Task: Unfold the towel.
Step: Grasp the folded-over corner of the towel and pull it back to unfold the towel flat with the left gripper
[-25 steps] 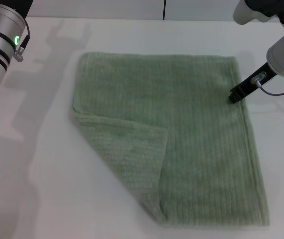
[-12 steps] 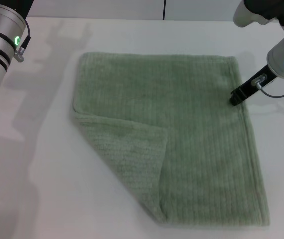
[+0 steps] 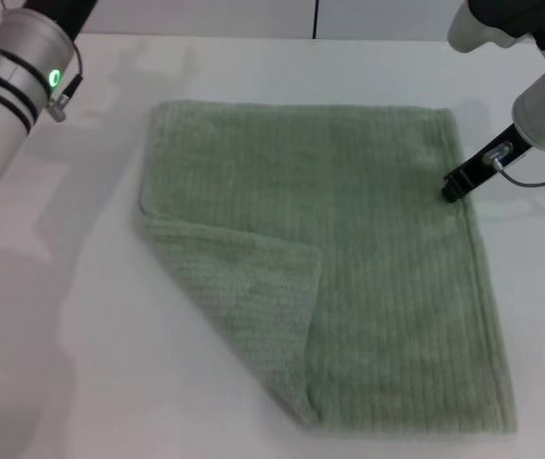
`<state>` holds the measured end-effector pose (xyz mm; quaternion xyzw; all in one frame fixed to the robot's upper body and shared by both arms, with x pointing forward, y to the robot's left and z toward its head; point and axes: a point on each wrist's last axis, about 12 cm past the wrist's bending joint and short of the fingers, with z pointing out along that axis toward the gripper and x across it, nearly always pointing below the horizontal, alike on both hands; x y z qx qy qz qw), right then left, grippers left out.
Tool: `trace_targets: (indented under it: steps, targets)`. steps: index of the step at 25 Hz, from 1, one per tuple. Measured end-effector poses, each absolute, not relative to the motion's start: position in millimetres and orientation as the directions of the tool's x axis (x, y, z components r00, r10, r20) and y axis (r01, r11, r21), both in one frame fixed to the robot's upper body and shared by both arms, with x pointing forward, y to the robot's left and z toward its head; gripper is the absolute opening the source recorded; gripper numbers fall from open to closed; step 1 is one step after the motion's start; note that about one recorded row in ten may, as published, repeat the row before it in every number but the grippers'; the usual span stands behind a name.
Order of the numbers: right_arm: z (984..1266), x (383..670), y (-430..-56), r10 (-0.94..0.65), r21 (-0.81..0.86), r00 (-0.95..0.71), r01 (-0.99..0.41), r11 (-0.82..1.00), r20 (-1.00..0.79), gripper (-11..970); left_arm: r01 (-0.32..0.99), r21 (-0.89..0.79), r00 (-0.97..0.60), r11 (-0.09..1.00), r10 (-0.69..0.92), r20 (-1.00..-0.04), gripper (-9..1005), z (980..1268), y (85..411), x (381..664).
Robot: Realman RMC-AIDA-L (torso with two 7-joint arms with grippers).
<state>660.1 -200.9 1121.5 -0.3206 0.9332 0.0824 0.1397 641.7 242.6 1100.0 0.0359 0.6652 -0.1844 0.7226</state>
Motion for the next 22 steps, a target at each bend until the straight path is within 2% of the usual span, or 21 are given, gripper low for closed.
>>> trace_targets:
  steps: [2, 3, 5, 8, 12, 18, 22]
  targets:
    - [1121, 660, -201, -0.578, 0.062, -0.754, -0.623, 0.78, -0.312, 1, 0.314, -0.193, 0.047, 0.929, -0.219, -0.975, 733, 1100, 243, 642]
    - [1121, 660, -201, -0.578, 0.062, -0.754, -0.623, 0.78, -0.312, 1, 0.346, -0.223, -0.051, 0.912, -0.219, -0.974, 733, 1102, 234, 652]
    - [1121, 660, -201, -0.579, 0.061, -0.754, -0.624, 0.779, -0.311, 1, 0.362, -0.248, -0.127, 0.899, -0.216, -0.968, 732, 1104, 227, 658]
    - [1119, 659, -202, -0.581, 0.062, -0.755, -0.624, 0.779, -0.304, 1, 0.368, -0.258, -0.155, 0.893, -0.215, -0.964, 730, 1105, 224, 659]
    - [1117, 658, -202, -0.588, 0.063, -0.751, -0.63, 0.774, -0.301, 1, 0.46, -0.317, -0.294, 0.83, -0.194, -0.936, 728, 1124, 213, 666]
    - [1118, 659, -201, -0.59, 0.059, -0.748, -0.633, 0.772, -0.303, 1, 0.469, -0.322, -0.308, 0.822, -0.189, -0.933, 725, 1126, 212, 666]
    - [1121, 661, -202, -0.592, 0.053, -0.745, -0.634, 0.771, -0.306, 1, 0.553, -0.286, -0.358, 0.783, -0.087, -0.93, 722, 1139, 203, 667]
